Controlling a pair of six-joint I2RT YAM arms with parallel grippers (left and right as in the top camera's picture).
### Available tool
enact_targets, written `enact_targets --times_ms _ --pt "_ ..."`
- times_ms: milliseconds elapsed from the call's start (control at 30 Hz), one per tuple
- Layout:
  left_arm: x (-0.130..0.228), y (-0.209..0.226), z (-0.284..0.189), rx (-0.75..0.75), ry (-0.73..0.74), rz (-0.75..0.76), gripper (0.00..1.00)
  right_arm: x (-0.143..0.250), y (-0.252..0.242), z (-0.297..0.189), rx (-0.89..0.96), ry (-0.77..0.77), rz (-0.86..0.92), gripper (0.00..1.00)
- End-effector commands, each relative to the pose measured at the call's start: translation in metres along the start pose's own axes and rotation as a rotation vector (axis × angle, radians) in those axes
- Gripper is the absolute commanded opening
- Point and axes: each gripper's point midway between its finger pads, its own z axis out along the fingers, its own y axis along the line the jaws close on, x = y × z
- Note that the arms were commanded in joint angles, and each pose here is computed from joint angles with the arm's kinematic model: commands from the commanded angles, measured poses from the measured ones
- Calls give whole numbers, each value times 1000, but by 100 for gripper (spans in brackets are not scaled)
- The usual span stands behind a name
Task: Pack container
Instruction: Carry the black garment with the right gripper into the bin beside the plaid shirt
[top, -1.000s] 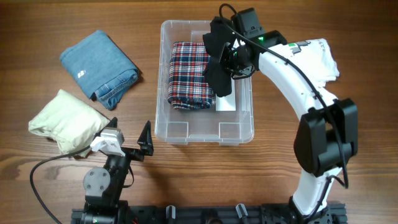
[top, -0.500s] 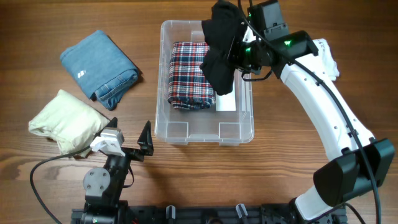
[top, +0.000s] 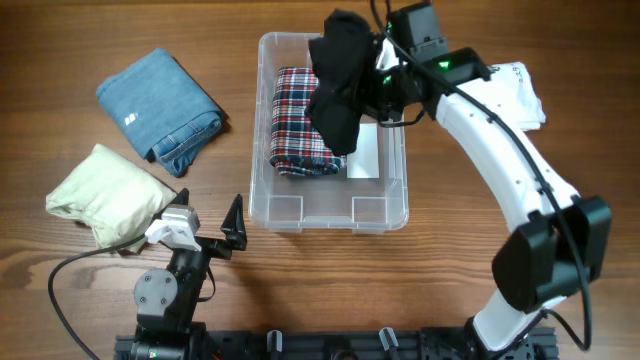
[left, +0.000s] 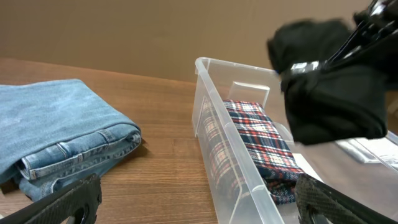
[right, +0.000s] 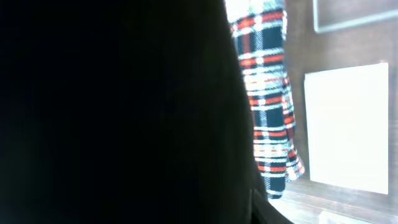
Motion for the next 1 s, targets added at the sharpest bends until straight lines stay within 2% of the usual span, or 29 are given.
enact_targets --times_ms 0,100,200,433,700,967 --pt "5 -1 1 10 13 16 100 6 -17 17 69 31 39 67" --pt "5 -1 1 10 13 16 100 6 -31 18 133 26 52 86" --pt "5 -1 1 10 13 16 100 6 -39 17 175 14 57 91" --pt "5 -1 1 10 13 16 100 -3 -46 6 246 -41 40 93" --pt "5 -1 1 10 13 16 100 -19 -32 -46 329 -150 -55 93" --pt "5 -1 1 10 13 16 100 -5 -20 -20 373 -158 -165 91"
